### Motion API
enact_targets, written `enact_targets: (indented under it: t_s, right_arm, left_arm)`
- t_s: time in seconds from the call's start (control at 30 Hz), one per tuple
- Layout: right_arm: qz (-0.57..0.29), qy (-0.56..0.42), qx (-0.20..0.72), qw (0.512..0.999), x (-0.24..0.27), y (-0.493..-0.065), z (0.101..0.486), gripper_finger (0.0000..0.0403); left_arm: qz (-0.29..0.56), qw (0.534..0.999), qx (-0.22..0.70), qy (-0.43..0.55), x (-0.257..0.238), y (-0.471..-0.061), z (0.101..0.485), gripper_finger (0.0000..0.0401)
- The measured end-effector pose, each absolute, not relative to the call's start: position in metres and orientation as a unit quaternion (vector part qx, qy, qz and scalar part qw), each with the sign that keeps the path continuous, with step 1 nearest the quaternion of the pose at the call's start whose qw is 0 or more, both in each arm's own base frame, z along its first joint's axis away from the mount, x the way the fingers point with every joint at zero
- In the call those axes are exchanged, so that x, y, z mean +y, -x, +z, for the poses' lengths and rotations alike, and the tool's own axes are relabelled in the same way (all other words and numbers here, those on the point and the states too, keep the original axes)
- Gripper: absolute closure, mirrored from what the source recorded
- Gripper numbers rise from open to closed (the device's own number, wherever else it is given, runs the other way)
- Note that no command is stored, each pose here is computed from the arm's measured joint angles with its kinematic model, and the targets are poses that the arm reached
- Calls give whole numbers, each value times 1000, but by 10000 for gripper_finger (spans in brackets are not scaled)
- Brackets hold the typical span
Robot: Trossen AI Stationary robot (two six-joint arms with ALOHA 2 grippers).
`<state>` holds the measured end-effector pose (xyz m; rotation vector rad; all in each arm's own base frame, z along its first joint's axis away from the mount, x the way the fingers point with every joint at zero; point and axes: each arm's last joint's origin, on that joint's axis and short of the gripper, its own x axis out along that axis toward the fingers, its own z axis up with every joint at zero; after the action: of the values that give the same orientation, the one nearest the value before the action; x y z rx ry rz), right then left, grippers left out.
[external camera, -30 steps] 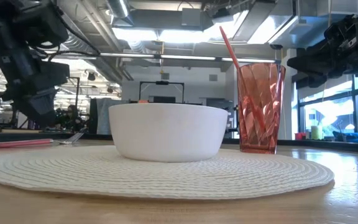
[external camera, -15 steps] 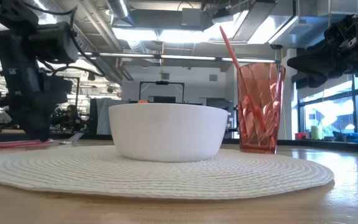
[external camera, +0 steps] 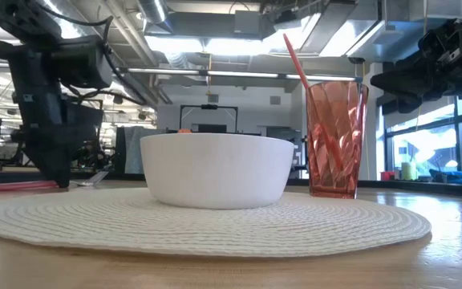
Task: Pick & Place Utensil
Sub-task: Put the pink fork into the white bowl on the mat
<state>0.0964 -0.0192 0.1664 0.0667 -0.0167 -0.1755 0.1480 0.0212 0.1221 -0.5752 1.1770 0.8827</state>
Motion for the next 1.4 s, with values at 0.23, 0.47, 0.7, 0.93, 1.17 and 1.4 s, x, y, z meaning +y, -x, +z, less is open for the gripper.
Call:
enact_targets:
  t_s: [0.23, 0.47, 0.7, 0.93, 1.17, 1.4]
  right_arm:
    - [-88, -33, -9, 996, -19, -96, 167, 377]
    - [-88, -33, -8, 996, -19, -96, 166, 377]
    - [-89, -33, -9, 995, -19, -96, 166, 377]
    - [-89, -33, -8, 995, -19, -96, 166, 377]
    - [-88, -33, -8, 996, -19, -96, 166, 377]
    - [-88, -33, -8, 996, -19, -96, 166, 377]
  left_arm:
    - [373, 714, 539, 247, 21, -149, 122, 362]
    - [362, 734, 537, 204, 15, -155, 127, 366]
    - [351, 780, 503, 127, -1, -178, 164, 366]
    - [334, 820, 463, 44, -33, -199, 218, 366]
    - [359, 794, 488, -49, -65, -231, 245, 366]
    - [315, 759, 562, -96, -107, -284, 242, 366]
